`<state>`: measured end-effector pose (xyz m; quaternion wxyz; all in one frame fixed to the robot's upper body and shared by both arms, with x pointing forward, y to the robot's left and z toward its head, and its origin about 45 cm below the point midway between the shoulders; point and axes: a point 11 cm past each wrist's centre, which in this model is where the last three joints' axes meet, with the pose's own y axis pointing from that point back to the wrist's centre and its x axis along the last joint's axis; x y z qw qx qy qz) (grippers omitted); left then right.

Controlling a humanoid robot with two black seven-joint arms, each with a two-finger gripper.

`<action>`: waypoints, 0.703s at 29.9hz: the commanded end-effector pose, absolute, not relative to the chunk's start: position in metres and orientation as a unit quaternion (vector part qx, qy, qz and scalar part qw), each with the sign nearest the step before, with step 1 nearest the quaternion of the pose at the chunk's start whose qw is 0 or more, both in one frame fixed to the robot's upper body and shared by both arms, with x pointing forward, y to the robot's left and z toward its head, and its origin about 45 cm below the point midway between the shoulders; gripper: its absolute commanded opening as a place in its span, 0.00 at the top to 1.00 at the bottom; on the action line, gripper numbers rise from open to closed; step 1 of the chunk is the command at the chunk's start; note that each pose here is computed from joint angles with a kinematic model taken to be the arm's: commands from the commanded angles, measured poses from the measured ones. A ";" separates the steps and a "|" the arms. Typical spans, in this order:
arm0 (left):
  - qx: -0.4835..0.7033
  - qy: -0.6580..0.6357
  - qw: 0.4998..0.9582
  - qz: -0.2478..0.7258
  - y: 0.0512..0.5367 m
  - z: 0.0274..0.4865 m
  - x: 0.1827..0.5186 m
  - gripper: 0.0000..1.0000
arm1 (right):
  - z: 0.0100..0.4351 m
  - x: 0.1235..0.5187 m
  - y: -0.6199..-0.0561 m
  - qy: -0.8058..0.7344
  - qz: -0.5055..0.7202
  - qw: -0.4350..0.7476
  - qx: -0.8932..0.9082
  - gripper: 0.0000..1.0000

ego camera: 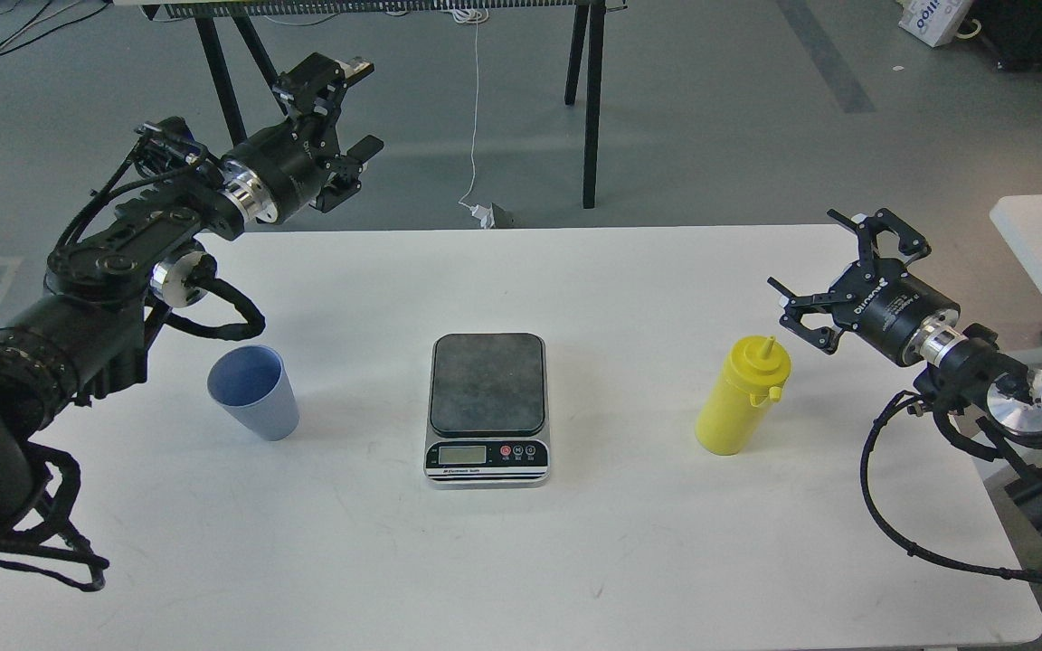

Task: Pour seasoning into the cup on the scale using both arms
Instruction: 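Swing the left gripper up and over toward the blue cup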

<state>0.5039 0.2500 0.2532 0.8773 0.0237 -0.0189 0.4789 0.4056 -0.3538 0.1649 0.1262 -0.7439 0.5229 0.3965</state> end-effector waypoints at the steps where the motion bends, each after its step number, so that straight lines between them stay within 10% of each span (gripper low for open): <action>1: 0.023 -0.018 0.881 0.473 0.243 0.252 0.503 0.00 | 0.164 0.405 -0.355 0.525 0.396 0.125 -0.743 0.01; 21: 0.010 -0.045 0.864 0.501 0.275 0.287 0.515 0.00 | 0.162 0.404 -0.355 0.525 0.398 0.126 -0.741 0.01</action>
